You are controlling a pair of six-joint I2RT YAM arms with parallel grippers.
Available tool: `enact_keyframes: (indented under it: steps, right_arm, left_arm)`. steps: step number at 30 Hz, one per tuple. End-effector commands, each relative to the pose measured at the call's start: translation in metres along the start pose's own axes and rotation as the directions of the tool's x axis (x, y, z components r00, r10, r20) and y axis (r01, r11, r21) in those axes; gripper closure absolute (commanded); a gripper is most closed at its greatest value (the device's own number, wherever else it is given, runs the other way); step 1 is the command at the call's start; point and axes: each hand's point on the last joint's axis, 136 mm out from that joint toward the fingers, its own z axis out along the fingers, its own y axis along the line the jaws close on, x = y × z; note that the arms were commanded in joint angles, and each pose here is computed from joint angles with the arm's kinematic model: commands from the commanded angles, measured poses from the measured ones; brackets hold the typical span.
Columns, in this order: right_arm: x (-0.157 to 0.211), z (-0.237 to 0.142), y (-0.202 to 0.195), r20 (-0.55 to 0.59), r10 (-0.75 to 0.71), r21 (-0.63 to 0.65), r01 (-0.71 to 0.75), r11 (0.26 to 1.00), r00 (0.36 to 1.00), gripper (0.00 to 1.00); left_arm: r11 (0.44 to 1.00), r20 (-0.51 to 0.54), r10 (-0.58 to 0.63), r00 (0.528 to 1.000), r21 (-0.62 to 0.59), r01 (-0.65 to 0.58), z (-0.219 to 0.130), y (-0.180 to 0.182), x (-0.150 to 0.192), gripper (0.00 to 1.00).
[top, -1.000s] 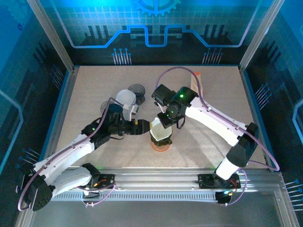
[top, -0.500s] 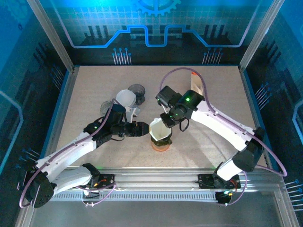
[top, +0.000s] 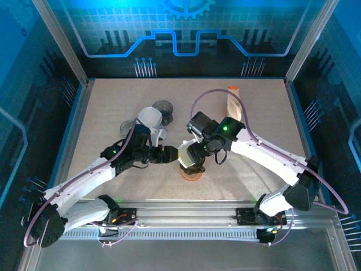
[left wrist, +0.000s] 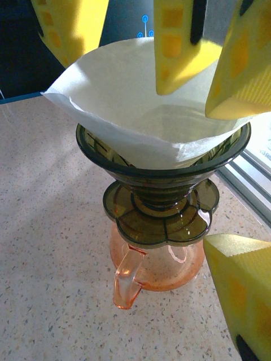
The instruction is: Place the coffee filter in the dripper
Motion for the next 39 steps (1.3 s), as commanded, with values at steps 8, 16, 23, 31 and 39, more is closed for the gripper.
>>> enact_keyframes:
  steps: [8, 16, 23, 31, 39]
  right_arm:
    - [0.013, 0.006, -0.015, 0.017, 0.046, 0.076, -0.047, 0.996, 0.999, 0.24]
    - [-0.004, -0.008, -0.01, 0.11, 0.044, 0.033, -0.048, 0.998, 0.993, 0.23]
    - [-0.011, -0.024, -0.01, 0.144, 0.046, 0.004, -0.048, 0.999, 0.989, 0.38]
    - [-0.002, -0.015, -0.006, 0.105, 0.033, 0.0, -0.033, 0.999, 0.994, 0.66]
    - [-0.003, -0.013, -0.007, 0.097, -0.006, 0.046, 0.002, 0.999, 0.995, 1.0]
  left_arm:
    - [1.0, 0.001, 0.014, 1.0, 0.008, -0.014, 0.002, -0.01, -0.005, 0.42]
    - [1.0, -0.004, 0.007, 1.0, 0.001, -0.007, 0.004, -0.007, -0.004, 0.42]
    - [1.0, 0.001, 0.009, 1.0, -0.002, -0.009, 0.004, -0.008, -0.006, 0.42]
    - [1.0, 0.0, 0.008, 1.0, 0.0, -0.008, 0.005, -0.008, -0.006, 0.42]
    - [1.0, -0.001, 0.005, 1.0, 0.0, -0.005, 0.005, -0.008, -0.006, 0.4]
